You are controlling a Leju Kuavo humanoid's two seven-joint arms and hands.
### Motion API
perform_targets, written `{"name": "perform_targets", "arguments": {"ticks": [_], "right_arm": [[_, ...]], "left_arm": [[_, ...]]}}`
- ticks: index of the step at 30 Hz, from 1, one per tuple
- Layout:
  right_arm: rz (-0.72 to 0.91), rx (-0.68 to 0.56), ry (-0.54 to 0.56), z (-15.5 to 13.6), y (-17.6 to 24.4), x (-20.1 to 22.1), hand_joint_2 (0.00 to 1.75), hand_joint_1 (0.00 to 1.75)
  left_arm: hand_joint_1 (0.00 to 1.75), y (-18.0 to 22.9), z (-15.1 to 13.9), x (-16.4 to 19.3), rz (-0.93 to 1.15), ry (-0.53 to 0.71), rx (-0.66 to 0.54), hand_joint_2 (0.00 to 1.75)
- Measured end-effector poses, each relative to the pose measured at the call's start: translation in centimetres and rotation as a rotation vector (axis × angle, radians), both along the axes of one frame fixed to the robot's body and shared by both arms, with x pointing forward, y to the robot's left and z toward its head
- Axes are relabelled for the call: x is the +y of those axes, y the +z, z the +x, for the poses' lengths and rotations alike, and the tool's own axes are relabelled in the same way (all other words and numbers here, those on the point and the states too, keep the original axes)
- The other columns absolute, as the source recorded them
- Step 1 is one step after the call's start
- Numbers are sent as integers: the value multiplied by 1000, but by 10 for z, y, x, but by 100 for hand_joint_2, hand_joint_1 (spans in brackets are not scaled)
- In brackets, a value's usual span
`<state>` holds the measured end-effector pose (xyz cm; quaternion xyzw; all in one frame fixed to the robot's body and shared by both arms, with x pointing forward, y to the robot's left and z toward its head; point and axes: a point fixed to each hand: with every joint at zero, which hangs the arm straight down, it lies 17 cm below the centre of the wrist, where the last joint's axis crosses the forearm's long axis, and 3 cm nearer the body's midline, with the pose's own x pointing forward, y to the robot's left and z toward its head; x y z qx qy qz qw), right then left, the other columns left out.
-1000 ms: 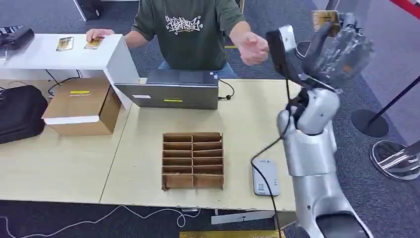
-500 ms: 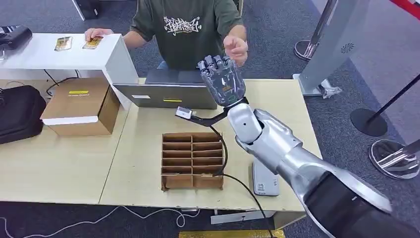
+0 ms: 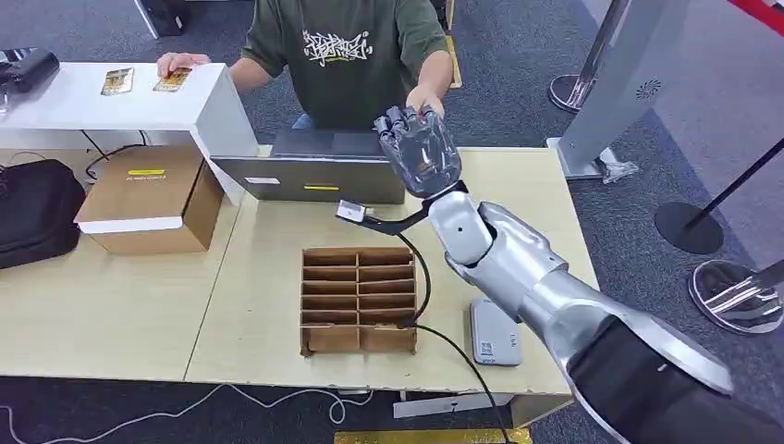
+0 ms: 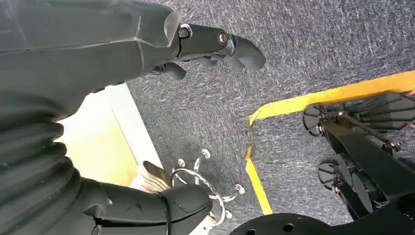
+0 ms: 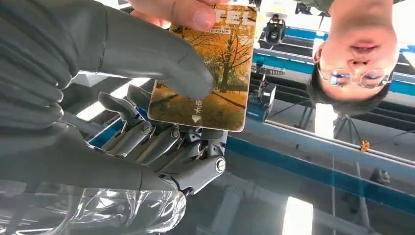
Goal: Pass the card to the sensor for recognition and then transmit it.
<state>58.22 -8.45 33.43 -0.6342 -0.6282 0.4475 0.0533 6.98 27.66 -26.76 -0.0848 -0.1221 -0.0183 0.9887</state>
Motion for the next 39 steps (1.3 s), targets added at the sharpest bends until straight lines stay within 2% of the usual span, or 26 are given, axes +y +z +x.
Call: {"name": "perform_targets", "arguments": {"ticks": [24, 26, 27, 28, 39], "right_arm": [[12, 15, -21, 4, -4, -9, 175, 175], [16, 17, -25, 4, -5, -11, 175, 52], [19, 19, -28, 5, -6, -12, 175, 7], [24, 21, -31, 5, -6, -13, 175, 0], [55, 30, -55, 8, -7, -23, 175, 0]], "left_arm": [[0, 0, 0, 0, 3, 0, 0, 175], [0, 0, 0, 0, 3, 0, 1, 175], [0, 0, 0, 0, 3, 0, 1, 175], [0, 0, 0, 0, 3, 0, 1, 175], [0, 0, -1, -2, 0, 0, 1, 175]]}}
